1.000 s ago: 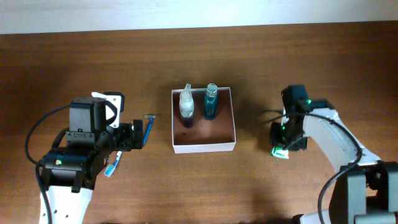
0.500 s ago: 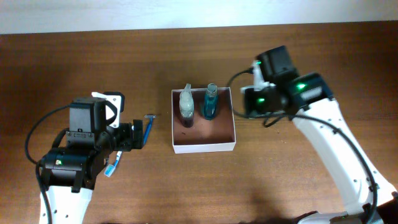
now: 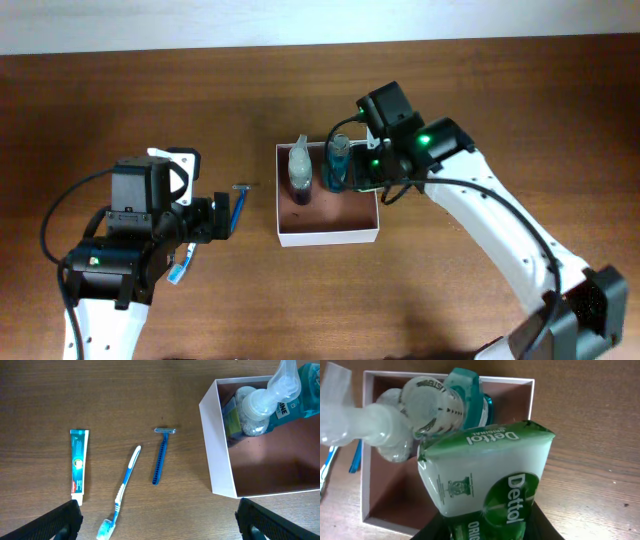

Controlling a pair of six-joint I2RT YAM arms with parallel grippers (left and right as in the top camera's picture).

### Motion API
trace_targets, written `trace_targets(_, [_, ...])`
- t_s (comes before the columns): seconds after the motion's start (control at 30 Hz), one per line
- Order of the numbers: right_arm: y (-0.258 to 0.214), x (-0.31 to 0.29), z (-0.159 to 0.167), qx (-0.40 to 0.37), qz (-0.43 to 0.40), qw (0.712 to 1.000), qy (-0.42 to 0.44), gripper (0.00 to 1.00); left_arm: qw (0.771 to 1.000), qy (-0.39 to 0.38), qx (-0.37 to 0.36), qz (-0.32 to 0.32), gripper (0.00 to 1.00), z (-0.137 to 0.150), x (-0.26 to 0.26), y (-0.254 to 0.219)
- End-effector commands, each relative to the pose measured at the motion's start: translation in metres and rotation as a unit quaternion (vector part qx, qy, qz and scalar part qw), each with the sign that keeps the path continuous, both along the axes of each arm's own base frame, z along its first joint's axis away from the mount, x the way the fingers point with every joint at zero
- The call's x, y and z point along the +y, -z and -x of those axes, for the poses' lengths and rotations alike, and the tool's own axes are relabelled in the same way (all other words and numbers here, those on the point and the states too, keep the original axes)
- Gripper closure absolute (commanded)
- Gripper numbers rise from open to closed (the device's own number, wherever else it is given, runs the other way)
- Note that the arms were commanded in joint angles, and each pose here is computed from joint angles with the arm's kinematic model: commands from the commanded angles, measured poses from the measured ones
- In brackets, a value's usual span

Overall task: Pack container
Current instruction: 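Carry the Dettol box into the box and release it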

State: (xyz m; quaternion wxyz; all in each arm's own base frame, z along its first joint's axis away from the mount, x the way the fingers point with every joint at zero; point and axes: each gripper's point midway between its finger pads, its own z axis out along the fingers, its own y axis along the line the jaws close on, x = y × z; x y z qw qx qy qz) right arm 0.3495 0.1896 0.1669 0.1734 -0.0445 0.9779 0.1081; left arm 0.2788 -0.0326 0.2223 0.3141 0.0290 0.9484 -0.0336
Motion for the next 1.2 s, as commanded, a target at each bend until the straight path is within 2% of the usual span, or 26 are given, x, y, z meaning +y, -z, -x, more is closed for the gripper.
trace_targets(0.0, [0.004,0.006,-0.005,0.003,-0.001,1.000,0.009,0.93,1.000,0.000,-0.008,0.007,0.01,-0.002,-0.001,-0.007])
trace_targets(0.13, [0.014,0.006,-0.006,0.015,0.005,1.000,0.009,0.90,1.000,0.000,-0.008,0.007,0.01,-0.002,-0.001,-0.007])
trace_targets(0.2, [0.018,0.006,-0.006,0.020,0.008,1.000,0.008,0.80,1.000,0.000,-0.008,0.007,0.01,-0.002,-0.001,-0.007])
trace_targets(0.23, [0.021,0.006,-0.006,0.022,0.009,1.000,0.009,0.72,1.000,0.000,-0.008,0.007,0.01,-0.002,-0.001,-0.007])
trace_targets(0.27, [0.022,0.006,-0.006,0.023,0.010,1.000,0.008,0.70,1.000,0.000,-0.008,0.007,0.01,-0.002,-0.001,-0.007])
trace_targets(0.4, [0.024,0.006,-0.007,0.026,0.011,1.000,0.008,0.68,1.000,0.000,-0.008,0.007,0.01,-0.002,-0.001,-0.007])
trace_targets(0.57, [0.024,0.006,-0.007,0.026,0.011,1.000,0.008,0.47,1.000,0.000,-0.008,0.007,0.00,-0.002,-0.001,-0.007])
trace_targets(0.83, [0.018,-0.001,-0.007,0.013,0.028,0.999,0.005,0.46,1.000,0.000,-0.007,0.007,0.00,-0.001,-0.001,-0.007])
trace_targets(1.03, [-0.039,-0.057,-0.011,-0.080,0.087,0.988,0.100,0.39,1.000,0.000,0.000,0.006,0.01,0.001,-0.001,-0.005])
trace_targets(1.1, [-0.057,-0.084,-0.010,-0.100,0.091,0.980,0.145,0.32,1.000,0.000,0.000,0.006,0.01,0.001,-0.001,-0.005])
trace_targets(1.17, [-0.070,-0.111,-0.008,-0.108,0.086,0.973,0.185,0.20,1.000,0.000,0.000,0.006,0.01,0.001,-0.001,-0.005])
